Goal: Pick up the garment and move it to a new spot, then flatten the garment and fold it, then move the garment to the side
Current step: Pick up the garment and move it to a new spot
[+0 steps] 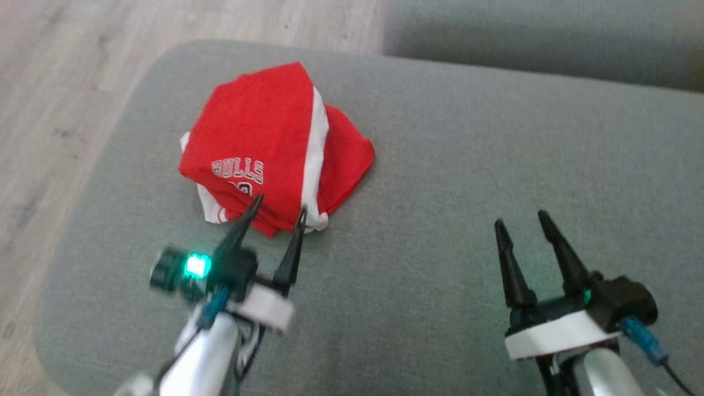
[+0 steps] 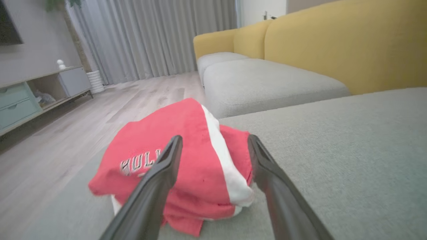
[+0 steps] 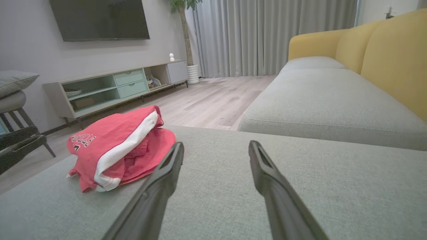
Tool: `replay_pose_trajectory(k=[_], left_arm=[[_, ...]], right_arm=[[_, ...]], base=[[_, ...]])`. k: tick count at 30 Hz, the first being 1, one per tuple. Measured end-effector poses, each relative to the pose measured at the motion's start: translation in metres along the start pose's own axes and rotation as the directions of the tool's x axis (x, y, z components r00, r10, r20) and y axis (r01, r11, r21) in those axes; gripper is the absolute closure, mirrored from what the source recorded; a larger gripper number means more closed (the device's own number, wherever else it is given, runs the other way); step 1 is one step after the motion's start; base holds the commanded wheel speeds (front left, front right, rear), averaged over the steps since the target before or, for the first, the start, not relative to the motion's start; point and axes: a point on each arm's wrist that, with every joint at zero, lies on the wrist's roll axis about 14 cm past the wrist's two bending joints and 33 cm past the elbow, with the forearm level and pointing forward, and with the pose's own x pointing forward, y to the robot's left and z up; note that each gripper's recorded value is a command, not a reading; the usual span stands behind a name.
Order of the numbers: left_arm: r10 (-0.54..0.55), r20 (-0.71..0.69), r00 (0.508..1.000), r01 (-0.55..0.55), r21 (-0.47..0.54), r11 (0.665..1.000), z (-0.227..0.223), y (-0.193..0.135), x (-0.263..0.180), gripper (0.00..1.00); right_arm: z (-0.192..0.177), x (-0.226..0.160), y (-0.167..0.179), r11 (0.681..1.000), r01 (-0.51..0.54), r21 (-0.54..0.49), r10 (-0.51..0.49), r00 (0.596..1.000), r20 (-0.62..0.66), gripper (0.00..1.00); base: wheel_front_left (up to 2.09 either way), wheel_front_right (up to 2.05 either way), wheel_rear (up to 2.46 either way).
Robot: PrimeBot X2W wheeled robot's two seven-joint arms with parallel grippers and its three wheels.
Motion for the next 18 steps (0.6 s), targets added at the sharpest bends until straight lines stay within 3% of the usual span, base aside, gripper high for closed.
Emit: replay_pose_trajectory(k=[6, 9, 18], left_arm=[[-0.121, -0.134, 0.984, 0.139, 0.132, 0.981, -0.009, -0.009, 0.06, 0.0], [-0.139, -0.203, 0.969, 0.171, 0.149, 0.974, -0.021, -0.011, 0.074, 0.0], [-0.058, -0.451, 0.891, 0.165, 0.201, 0.966, -0.084, 0.006, 0.094, 0.0]], right_arm=[[-0.006, 0.017, -0.028, 0.998, 0.059, 0.015, -0.059, 0.998, 0.001, 0.0], [-0.011, 0.021, -0.035, 0.997, 0.072, 0.022, -0.072, 0.997, -0.007, 0.0], [-0.029, 0.02, -0.057, 0.991, 0.13, 0.032, -0.128, 0.991, -0.046, 0.0]], base=[[0.0, 0.0, 0.0], [0.0, 0.0, 0.0], [0.0, 0.0, 0.0]])
